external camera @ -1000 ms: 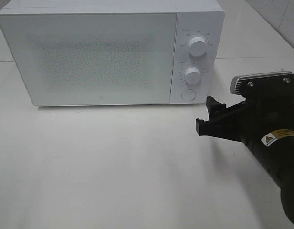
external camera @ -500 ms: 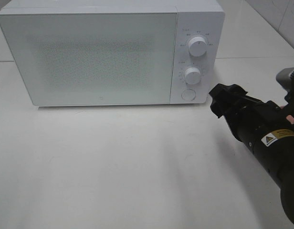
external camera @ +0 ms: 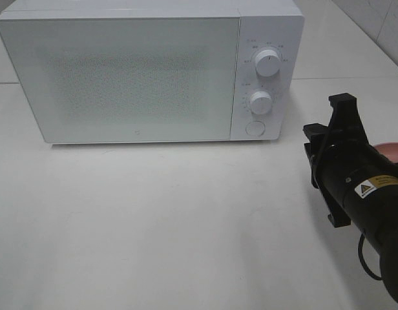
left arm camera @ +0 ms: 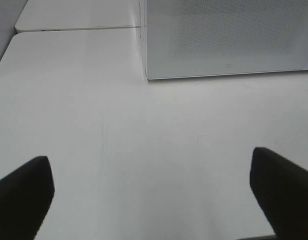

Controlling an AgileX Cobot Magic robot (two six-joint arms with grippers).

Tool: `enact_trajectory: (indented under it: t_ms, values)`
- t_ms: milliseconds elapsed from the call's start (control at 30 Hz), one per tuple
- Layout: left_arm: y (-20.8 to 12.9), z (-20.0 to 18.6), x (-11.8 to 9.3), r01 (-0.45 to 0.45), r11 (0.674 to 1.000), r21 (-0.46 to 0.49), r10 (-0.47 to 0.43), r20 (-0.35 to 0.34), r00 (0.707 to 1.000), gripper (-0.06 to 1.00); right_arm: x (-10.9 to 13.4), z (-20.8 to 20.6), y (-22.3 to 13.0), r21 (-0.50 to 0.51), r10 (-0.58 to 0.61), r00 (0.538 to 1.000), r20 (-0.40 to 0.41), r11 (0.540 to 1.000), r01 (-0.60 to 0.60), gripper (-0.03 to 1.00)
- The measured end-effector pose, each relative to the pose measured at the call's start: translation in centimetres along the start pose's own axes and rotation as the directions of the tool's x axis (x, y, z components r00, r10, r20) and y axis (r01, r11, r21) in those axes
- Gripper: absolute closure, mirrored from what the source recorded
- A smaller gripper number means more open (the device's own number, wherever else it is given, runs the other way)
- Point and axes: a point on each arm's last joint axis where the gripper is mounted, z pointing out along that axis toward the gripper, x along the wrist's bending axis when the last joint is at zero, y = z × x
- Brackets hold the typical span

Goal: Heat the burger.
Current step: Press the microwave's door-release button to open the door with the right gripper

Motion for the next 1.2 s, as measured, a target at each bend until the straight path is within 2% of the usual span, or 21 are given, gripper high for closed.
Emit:
enact_trajectory:
  t_ms: [33,100,133,200,267,367,567,900,1200]
  values:
    - [0.0,0.0,0.0,0.000,1.000,0.000,0.000,0.000,1.000,-0.05,0.0,0.0,0.0,0.000,0.000,1.000,0.000,1.000,0.000,0.70]
    - [0.0,0.0,0.0,0.000,1.000,0.000,0.000,0.000,1.000,-0.05,-0.3,0.0,0.0,0.003,0.080,0.996,0.030,0.997,-0.080,0.84]
    - [0.0,0.0,0.0,0.000,1.000,0.000,0.000,0.000,1.000,-0.05,-0.3,0.0,0.0,0.003,0.080,0.996,0.030,0.997,-0.080,0.84]
    - [0.0,0.0,0.0,0.000,1.000,0.000,0.000,0.000,1.000,-0.05,-0.6,0.0,-0.2,0.014,0.107,0.992,0.067,0.994,-0.108,0.92]
    - [0.0,0.0,0.0,0.000,1.000,0.000,0.000,0.000,1.000,-0.05,-0.7,0.0,-0.2,0.018,0.110,0.991,0.082,0.994,-0.111,0.92]
    - [0.0,0.0,0.0,0.000,1.000,0.000,0.000,0.000,1.000,-0.05,-1.7,0.1,-0.5,0.030,0.099,0.983,0.153,0.994,-0.105,0.93]
    - [0.0,0.0,0.0,0.000,1.000,0.000,0.000,0.000,1.000,-0.05,-2.9,1.0,-1.3,0.023,0.069,0.977,0.201,0.997,-0.076,0.93]
    - [0.0,0.0,0.0,0.000,1.000,0.000,0.000,0.000,1.000,-0.05,-3.2,3.1,-2.8,0.014,0.086,0.976,0.202,0.996,-0.090,0.93]
    - [0.0,0.0,0.0,0.000,1.000,0.000,0.000,0.000,1.000,-0.05,-1.6,7.4,-2.8,-0.008,0.127,0.983,0.135,0.992,-0.127,0.93]
